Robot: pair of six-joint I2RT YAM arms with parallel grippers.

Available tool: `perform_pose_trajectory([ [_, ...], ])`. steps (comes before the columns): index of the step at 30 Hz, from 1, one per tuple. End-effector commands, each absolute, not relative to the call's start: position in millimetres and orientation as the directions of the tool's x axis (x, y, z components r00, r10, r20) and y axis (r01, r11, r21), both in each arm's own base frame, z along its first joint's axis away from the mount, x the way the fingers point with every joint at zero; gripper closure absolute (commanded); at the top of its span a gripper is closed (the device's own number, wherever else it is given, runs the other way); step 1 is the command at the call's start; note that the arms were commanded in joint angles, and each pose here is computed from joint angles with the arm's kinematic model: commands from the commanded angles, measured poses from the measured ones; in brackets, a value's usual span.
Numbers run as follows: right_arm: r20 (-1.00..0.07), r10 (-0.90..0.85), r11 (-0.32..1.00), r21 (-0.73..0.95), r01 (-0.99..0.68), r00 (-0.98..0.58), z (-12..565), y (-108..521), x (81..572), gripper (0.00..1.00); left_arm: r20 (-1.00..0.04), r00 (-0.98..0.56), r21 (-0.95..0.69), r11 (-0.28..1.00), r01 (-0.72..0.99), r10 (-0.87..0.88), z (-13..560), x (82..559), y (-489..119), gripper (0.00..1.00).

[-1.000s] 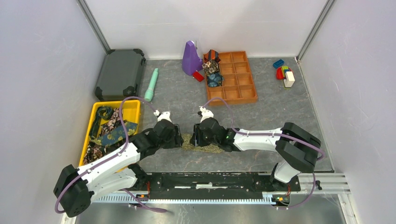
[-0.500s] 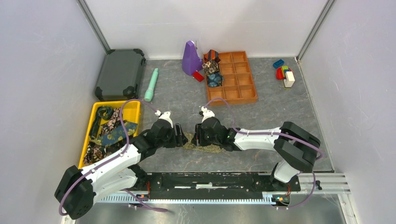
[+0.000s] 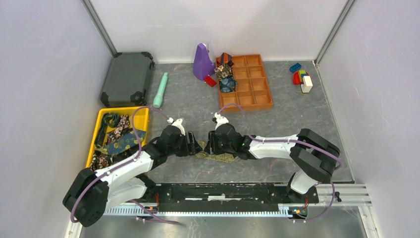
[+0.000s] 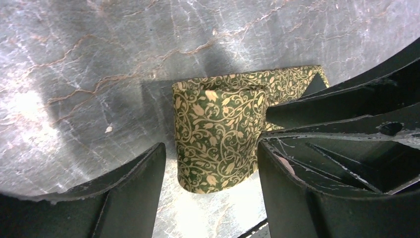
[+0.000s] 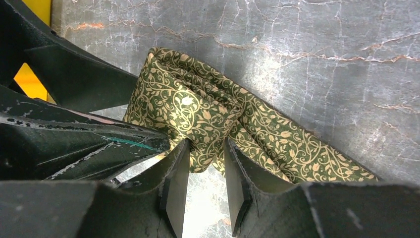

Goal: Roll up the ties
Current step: Roll the tie at the center of the board.

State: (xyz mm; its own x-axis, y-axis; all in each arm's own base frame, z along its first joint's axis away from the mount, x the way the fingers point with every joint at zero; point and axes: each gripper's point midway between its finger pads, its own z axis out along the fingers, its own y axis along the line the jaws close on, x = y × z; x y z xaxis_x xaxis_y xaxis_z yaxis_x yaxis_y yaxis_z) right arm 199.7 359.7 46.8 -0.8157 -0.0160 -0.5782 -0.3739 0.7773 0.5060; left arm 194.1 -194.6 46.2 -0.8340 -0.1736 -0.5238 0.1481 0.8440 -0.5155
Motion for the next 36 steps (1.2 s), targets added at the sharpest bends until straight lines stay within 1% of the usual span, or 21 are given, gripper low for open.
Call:
perform_pose_trajectory([
  [1, -0.583, -0.028, 0.781, 0.495, -0.382, -0.812, 40, 357, 201, 0.62, -0.56, -0.817, -0.538, 0.81, 0.232, -0.138, 51, 199, -205, 0.26],
  [32, -0.564, -0.038, 0.785, 0.494, -0.374, -0.825, 28, 351, 199, 0.66, -0.556, -0.819, -0.573, 0.779, 0.256, -0.14, 38, 201, -214, 0.3],
  [36, -0.564, -0.038, 0.786, 0.493, -0.374, -0.825, 27, 351, 199, 0.66, -0.557, -0.818, -0.57, 0.783, 0.25, -0.144, 37, 201, -212, 0.34],
])
